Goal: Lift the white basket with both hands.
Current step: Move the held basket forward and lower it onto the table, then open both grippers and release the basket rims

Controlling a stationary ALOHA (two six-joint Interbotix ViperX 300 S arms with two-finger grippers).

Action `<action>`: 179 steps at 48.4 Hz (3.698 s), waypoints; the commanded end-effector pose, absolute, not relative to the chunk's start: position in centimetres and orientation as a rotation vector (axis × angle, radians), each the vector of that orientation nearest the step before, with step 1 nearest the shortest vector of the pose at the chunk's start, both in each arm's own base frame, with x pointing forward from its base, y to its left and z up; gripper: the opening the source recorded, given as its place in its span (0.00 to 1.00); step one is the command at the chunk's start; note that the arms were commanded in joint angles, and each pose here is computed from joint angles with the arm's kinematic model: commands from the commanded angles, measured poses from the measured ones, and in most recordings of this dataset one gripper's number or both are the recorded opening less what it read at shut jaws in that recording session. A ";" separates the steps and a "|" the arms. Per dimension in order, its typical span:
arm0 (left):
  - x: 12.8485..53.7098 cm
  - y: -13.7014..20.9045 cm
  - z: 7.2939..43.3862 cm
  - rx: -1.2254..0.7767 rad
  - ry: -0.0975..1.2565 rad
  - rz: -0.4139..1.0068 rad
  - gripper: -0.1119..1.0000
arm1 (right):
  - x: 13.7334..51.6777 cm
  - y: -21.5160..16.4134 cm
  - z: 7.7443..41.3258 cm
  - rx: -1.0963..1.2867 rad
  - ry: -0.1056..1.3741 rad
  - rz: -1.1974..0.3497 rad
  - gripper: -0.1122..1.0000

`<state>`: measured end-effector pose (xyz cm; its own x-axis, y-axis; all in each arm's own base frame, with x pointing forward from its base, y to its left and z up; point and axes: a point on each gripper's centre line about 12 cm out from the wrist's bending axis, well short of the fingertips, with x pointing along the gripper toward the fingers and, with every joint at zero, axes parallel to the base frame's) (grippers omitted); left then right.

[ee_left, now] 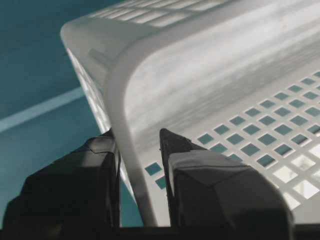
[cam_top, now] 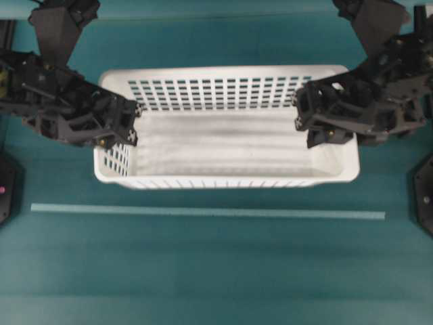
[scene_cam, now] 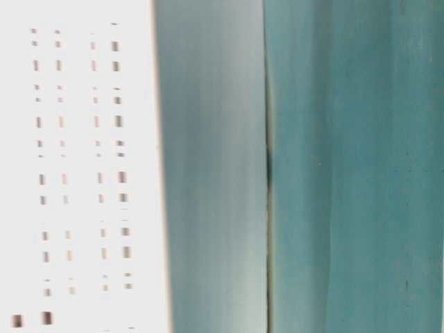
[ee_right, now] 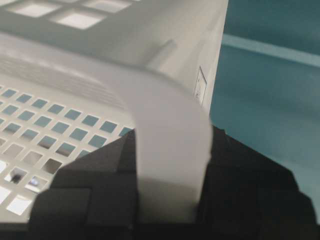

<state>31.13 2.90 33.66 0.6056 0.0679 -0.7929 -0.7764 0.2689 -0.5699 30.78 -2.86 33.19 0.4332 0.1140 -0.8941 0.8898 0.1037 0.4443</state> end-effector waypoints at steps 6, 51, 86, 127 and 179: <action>31.5 3.1 30.8 -1.151 0.714 0.624 0.23 | 31.0 -2.2 30.0 1.320 1.042 -0.711 0.29; 33.0 3.1 19.1 -1.117 0.870 0.718 0.16 | 32.4 -1.5 16.4 1.306 1.084 -0.789 0.29; 33.3 3.2 16.2 -1.110 0.904 0.740 0.16 | 32.9 -2.7 14.0 1.260 1.071 -0.788 0.29; 33.1 3.3 15.0 -1.107 0.886 0.722 0.90 | 32.7 -3.9 13.2 1.292 1.007 -0.805 0.70; 28.5 3.0 22.1 -1.061 0.790 0.621 0.90 | 29.2 -5.1 21.4 1.317 0.848 -0.726 0.97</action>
